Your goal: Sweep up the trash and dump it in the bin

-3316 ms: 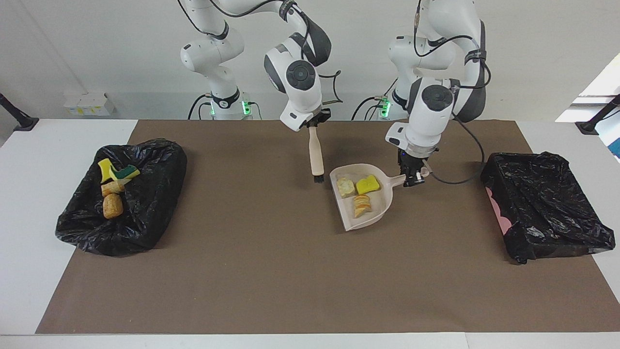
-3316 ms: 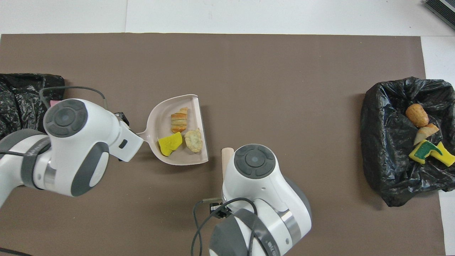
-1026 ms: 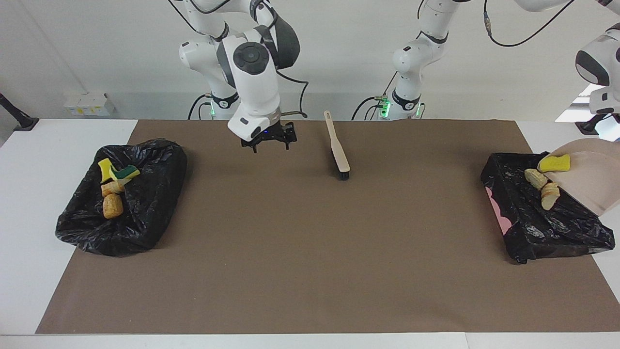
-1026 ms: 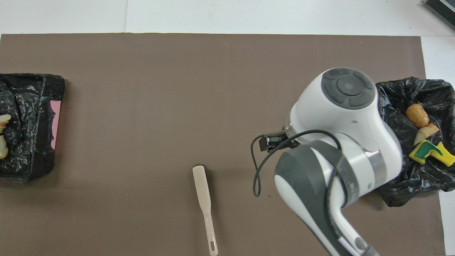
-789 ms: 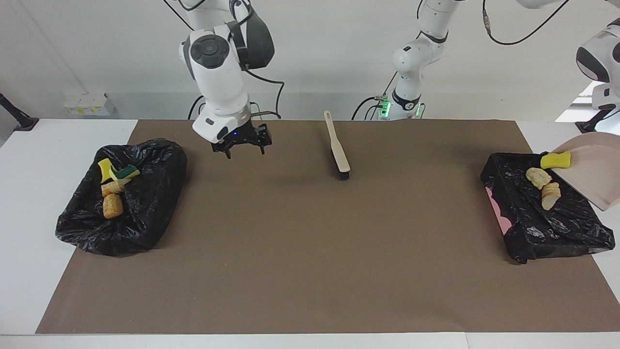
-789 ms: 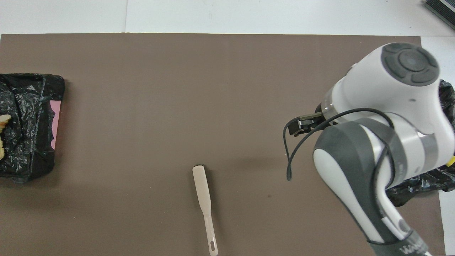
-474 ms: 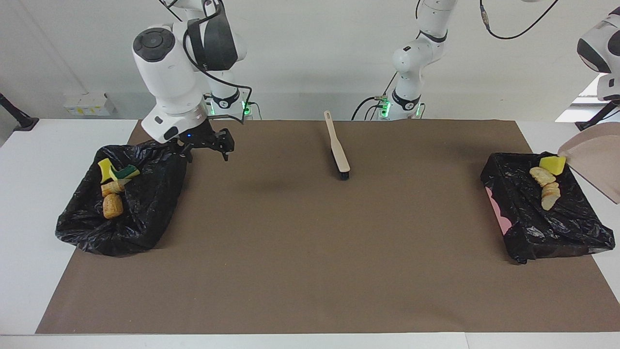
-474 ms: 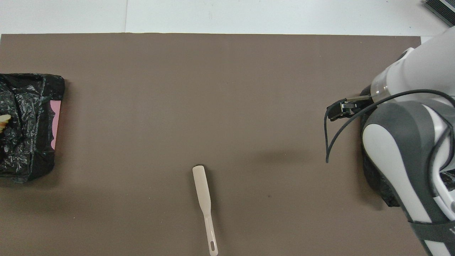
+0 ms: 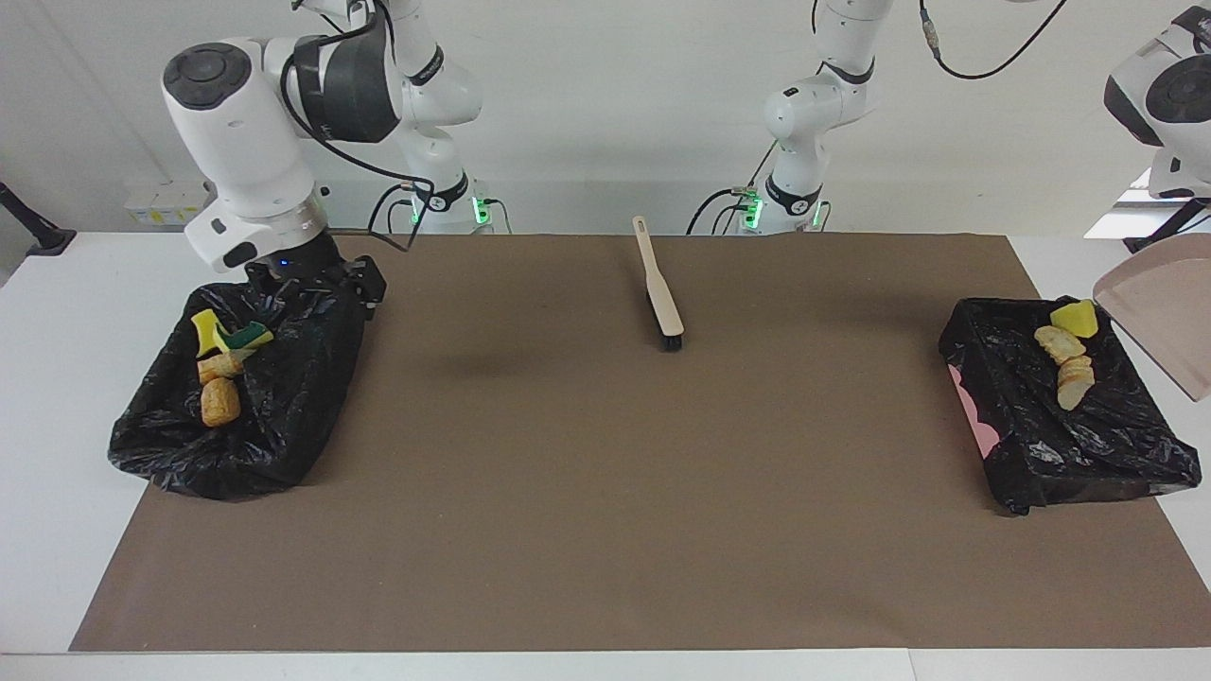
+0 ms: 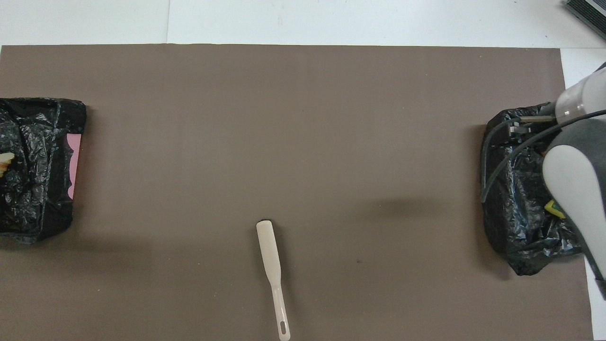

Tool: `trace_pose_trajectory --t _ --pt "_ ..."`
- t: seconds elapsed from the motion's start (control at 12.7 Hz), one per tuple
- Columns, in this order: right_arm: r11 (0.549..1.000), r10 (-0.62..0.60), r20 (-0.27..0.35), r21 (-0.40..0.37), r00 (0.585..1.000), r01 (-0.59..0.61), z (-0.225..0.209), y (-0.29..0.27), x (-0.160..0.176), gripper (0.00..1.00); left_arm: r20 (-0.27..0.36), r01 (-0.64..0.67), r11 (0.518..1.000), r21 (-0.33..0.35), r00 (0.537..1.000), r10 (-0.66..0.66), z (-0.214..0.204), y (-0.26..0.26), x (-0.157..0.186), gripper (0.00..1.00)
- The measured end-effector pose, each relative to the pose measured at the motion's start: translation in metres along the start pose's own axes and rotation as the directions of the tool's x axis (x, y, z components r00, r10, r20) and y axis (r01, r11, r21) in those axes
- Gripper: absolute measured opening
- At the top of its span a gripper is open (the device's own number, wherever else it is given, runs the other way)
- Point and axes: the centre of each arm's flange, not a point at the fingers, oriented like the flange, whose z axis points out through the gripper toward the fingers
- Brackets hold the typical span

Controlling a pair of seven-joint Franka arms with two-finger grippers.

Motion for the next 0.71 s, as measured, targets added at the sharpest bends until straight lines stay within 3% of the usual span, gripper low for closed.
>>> trace_pose_trajectory --t 0.16,0.32,0.55,0.71 --pt "1.000 0.012 -0.004 0.002 1.000 -0.012 -0.018 0.009 -0.010 1.00 -0.006 0.000 1.000 -0.010 1.000 0.000 -0.031 -0.009 0.014 0.31" --pt "1.000 -0.001 0.001 0.001 1.000 0.001 -0.028 0.002 -0.021 1.00 -0.088 0.055 0.997 -0.053 0.994 -0.060 -0.055 -0.010 0.039 0.31" --pt "1.000 -0.009 0.020 0.008 1.000 0.009 -0.023 -0.008 -0.031 1.00 -0.340 0.155 0.957 -0.244 0.911 -0.234 -0.056 0.003 0.071 0.31" --pt "1.000 -0.007 0.020 0.010 1.000 0.007 -0.024 -0.013 -0.033 1.00 -0.383 0.211 0.904 -0.372 0.852 -0.356 -0.061 0.011 0.092 0.31"
